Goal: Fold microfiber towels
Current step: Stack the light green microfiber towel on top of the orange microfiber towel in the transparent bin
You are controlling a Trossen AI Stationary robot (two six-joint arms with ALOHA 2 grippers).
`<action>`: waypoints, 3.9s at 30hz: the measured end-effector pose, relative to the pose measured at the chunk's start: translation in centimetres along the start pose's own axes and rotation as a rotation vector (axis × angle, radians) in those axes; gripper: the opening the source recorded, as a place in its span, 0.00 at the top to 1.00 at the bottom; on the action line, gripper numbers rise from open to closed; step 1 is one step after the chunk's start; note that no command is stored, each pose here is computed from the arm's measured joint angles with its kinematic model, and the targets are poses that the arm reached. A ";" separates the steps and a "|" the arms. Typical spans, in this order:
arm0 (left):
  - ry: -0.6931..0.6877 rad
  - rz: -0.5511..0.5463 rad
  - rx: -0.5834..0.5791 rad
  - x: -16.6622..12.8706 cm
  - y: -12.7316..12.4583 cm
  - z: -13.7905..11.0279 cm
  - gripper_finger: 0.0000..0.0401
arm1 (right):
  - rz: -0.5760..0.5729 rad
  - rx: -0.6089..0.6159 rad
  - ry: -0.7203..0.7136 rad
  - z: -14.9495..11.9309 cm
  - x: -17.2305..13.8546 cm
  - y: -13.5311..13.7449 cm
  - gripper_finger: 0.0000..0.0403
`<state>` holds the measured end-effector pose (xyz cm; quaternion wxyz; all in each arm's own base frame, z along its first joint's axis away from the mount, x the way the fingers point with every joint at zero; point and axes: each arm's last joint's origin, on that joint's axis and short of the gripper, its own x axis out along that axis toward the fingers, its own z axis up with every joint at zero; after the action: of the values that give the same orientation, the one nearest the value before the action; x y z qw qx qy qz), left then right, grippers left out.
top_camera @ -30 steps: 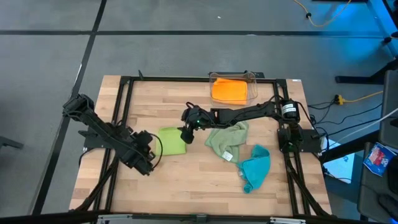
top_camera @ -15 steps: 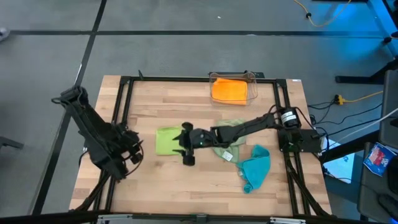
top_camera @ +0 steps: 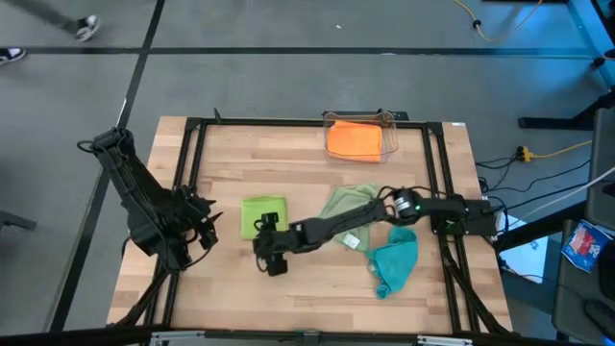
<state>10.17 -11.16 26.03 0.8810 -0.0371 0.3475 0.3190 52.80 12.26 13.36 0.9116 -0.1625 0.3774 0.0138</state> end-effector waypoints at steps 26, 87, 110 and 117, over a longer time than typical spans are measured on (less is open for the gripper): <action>0.001 -0.002 0.020 0.0 0.0 0.0 0.58 | -0.238 -0.043 0.148 -1.7 2.9 -1.2 0.42; 0.043 -0.005 0.044 0.0 -0.1 -0.1 0.57 | -0.322 -0.283 0.317 -4.3 4.9 -4.4 0.42; 0.045 -0.007 0.041 0.0 -0.1 -0.1 0.58 | -0.331 -0.137 0.284 -5.0 5.8 -6.9 0.42; 0.046 -0.010 0.038 0.0 -0.2 -0.2 0.57 | -0.364 -0.149 0.330 -5.2 5.6 -7.0 0.42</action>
<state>10.19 -11.34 25.88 0.8749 -0.0294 0.3736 0.3068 54.26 3.52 8.00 0.8107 -0.2943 0.4836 -0.1495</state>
